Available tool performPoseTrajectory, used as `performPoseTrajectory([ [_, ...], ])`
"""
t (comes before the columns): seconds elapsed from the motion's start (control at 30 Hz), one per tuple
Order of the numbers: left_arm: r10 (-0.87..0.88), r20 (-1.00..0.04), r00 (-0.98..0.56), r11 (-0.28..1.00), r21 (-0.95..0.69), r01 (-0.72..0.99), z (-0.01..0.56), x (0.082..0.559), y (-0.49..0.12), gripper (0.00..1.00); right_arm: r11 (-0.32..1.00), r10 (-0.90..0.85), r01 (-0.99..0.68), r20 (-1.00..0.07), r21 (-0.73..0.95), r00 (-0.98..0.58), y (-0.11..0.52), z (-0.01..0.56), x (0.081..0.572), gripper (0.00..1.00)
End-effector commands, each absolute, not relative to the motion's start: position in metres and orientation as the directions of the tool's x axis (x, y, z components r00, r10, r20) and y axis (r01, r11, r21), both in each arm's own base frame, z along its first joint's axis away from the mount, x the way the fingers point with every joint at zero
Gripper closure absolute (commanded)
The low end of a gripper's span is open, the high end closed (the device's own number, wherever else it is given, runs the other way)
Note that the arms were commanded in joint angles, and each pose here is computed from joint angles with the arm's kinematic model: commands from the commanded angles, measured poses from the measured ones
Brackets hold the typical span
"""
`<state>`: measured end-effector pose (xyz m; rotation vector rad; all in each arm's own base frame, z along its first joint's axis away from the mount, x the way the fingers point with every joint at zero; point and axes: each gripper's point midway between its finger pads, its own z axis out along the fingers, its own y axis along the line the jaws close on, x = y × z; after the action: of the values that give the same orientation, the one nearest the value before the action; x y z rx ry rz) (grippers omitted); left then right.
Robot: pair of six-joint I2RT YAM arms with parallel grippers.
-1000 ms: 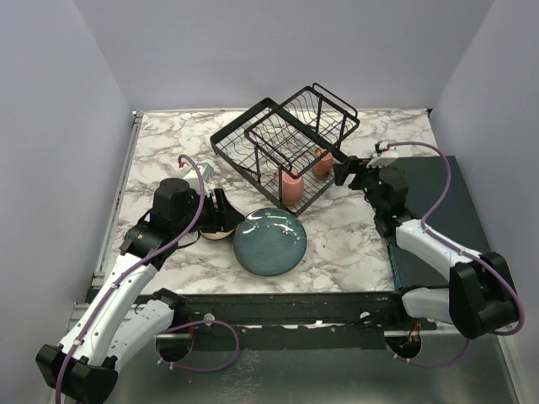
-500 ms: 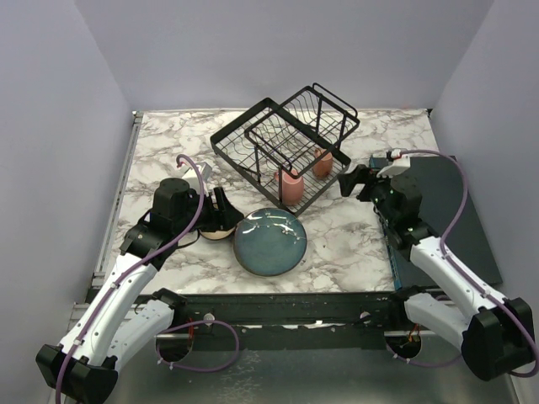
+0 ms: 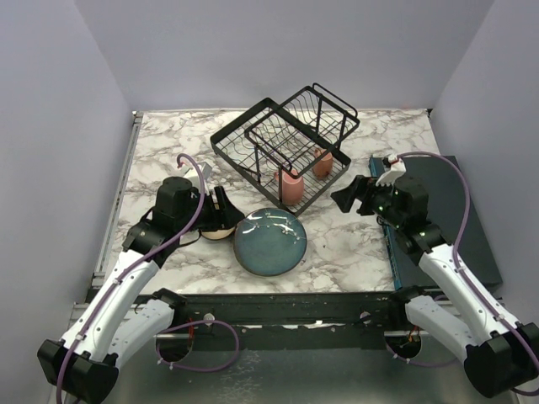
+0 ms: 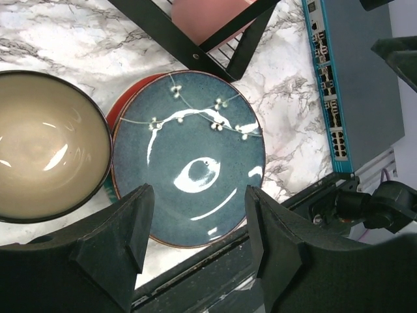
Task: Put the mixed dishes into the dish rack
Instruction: Move the dish rack to the center of the board.
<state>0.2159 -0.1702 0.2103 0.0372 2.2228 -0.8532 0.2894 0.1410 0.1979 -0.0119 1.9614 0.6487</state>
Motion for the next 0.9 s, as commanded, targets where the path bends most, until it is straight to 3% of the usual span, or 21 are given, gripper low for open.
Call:
performPoseTrajectory([
  [0.0, -0.278, -0.608, -0.743, 0.762, -0.611, 0.215, 0.217, 0.217, -0.172, 0.36, 0.77, 0.259, -0.377, -0.792, 0.514, -0.552, 0.165, 0.215, 0.271, 0.07],
  [0.23, -0.407, -0.517, -0.753, 0.711, -0.697, 0.094, 0.241, 0.233, -0.181, 0.36, 0.706, 0.271, -0.435, -0.78, 0.56, -0.564, 0.179, 0.231, 0.266, 0.15],
  [0.57, -0.599, -0.403, -0.691, 0.57, -0.821, -0.015, 0.291, 0.271, -0.196, 0.35, 0.692, 0.291, -0.424, -0.764, 0.584, -0.576, 0.18, 0.228, 0.261, 0.16],
  [0.87, -0.691, -0.273, -0.669, 0.432, -0.899, -0.079, 0.289, 0.308, -0.217, 0.35, 0.7, 0.311, -0.405, -0.762, 0.588, -0.569, 0.174, 0.224, 0.252, 0.16],
])
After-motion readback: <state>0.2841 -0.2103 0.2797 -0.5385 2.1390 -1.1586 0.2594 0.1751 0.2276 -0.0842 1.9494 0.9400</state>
